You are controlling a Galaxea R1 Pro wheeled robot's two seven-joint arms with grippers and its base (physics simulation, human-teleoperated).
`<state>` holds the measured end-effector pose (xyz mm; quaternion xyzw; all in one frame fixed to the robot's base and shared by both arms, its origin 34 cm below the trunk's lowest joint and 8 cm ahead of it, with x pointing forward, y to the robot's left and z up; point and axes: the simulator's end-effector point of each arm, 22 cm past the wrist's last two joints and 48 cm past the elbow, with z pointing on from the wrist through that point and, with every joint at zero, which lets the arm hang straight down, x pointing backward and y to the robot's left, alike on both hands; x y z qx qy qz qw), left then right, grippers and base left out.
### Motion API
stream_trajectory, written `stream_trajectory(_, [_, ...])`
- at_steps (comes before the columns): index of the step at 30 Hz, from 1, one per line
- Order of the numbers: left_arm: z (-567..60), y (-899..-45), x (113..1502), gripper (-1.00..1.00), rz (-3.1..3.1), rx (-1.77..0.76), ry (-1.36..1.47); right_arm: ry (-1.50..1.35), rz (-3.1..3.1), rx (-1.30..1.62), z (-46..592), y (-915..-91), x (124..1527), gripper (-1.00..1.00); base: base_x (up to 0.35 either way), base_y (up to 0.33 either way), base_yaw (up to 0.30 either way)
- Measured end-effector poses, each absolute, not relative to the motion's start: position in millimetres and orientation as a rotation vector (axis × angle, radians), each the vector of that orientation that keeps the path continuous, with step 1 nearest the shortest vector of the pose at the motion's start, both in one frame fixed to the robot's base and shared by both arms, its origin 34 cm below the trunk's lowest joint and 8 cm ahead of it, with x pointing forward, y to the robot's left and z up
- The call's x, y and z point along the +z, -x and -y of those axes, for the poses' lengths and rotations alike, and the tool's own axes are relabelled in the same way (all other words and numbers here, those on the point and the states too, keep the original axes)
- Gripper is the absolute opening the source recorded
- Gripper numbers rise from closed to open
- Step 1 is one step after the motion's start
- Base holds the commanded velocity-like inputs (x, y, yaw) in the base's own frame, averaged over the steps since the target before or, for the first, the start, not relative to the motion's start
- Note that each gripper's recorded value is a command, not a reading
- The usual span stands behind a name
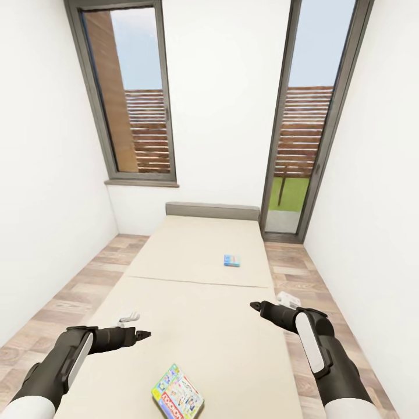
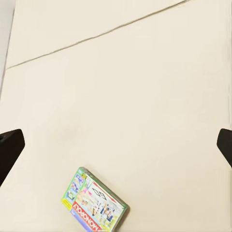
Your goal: Put all the toys in the child's room - the three board games (two on the bed and one on the table), the two jigsaw puzzles on the table, and the tennis ball on the table - inside the toy box on the table in the child's room.
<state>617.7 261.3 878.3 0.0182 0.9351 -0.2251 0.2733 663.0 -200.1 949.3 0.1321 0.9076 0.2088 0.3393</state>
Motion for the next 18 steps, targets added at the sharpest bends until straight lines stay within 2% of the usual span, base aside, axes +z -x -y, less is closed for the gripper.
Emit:
stream_trajectory(5, [-261.3, -618.1, 879.8, 1.0, -2.513, -0.605, -0.05, -0.343, -2.35, 0.54, 200.7, -665.0, 952.3, 1.0, 0.001, 0.001, -0.078])
stream_trajectory(18, [-261.2, -618.2, 880.4, 1.0, -2.512, -0.606, -0.05, -0.343, -2.347, 0.54, 200.7, -665.4, 953.1, 1.0, 0.0, 0.0, -0.006])
